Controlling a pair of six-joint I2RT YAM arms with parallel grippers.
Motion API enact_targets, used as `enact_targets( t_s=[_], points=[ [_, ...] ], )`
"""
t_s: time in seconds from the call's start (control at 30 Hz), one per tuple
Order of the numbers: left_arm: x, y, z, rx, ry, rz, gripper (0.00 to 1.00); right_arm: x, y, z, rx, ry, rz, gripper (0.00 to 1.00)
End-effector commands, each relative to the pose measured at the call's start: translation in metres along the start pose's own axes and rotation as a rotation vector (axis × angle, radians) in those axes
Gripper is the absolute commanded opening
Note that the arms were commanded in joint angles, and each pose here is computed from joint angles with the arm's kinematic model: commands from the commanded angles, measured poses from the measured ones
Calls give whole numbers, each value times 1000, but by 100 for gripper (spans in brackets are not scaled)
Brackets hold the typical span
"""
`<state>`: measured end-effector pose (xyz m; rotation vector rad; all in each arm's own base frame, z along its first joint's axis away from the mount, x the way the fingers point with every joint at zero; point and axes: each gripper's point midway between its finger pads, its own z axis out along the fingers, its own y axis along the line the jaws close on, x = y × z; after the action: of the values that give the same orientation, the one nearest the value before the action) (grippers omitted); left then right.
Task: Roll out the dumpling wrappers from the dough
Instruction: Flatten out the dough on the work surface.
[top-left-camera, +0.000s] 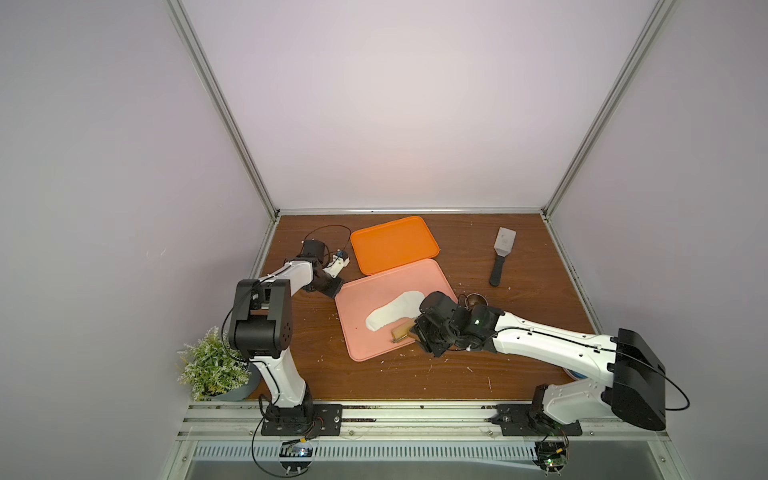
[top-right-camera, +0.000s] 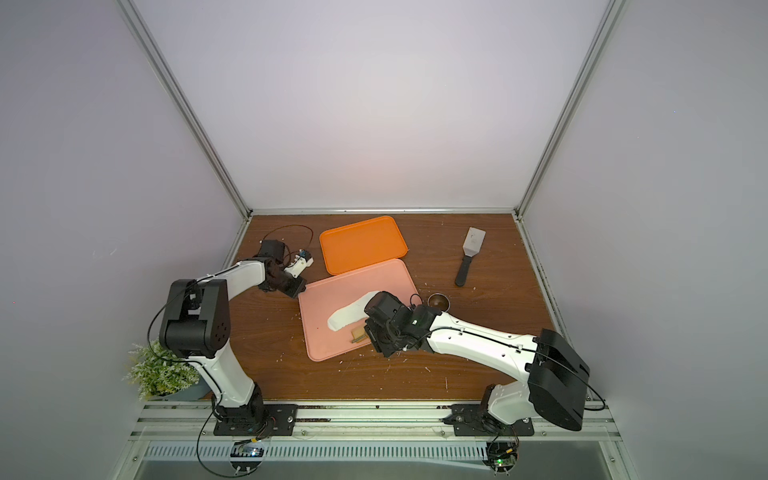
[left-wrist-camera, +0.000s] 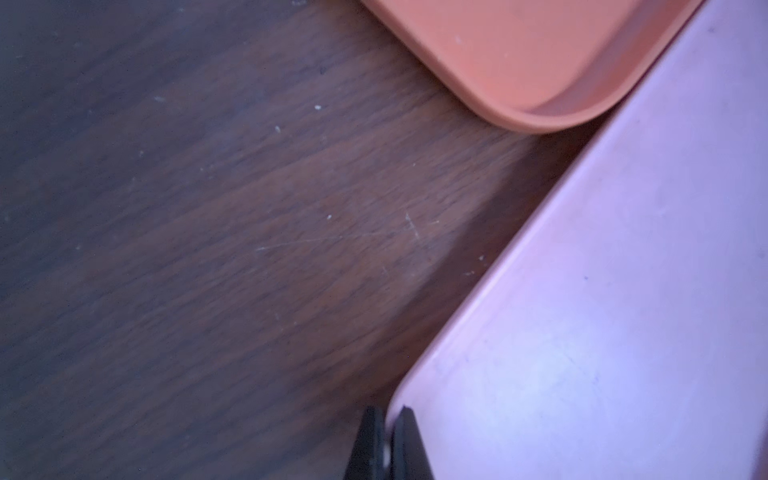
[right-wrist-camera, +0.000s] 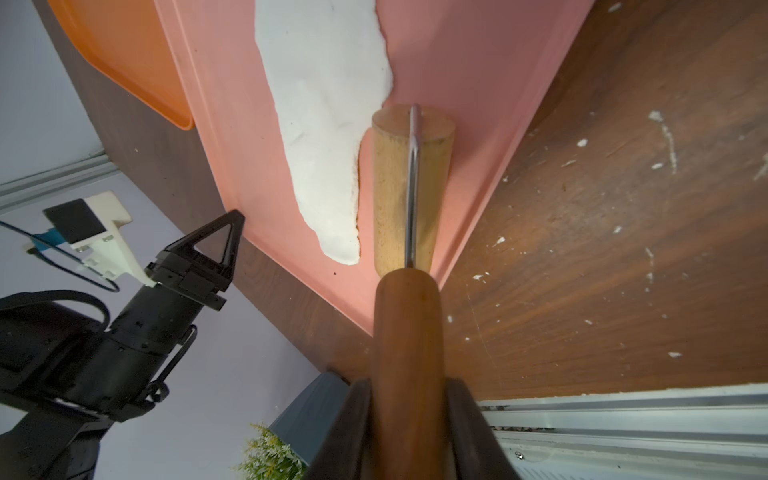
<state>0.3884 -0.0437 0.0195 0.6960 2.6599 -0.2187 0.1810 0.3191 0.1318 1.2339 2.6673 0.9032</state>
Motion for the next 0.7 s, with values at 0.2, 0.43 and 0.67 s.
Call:
enact_targets(
  t_s=[0.2,0.43,0.67],
  points=[
    [77,-2,41,-13,254,-56,0,-9,58,-13,-77,-100,-126,0],
    [77,-3,41,-10,254,-56,0,-10,92,6,-131,-77,-122,0],
    [78,-3,42,-11,259,-57,0,-18,88,35,-151,-48,-85,0]
  ],
)
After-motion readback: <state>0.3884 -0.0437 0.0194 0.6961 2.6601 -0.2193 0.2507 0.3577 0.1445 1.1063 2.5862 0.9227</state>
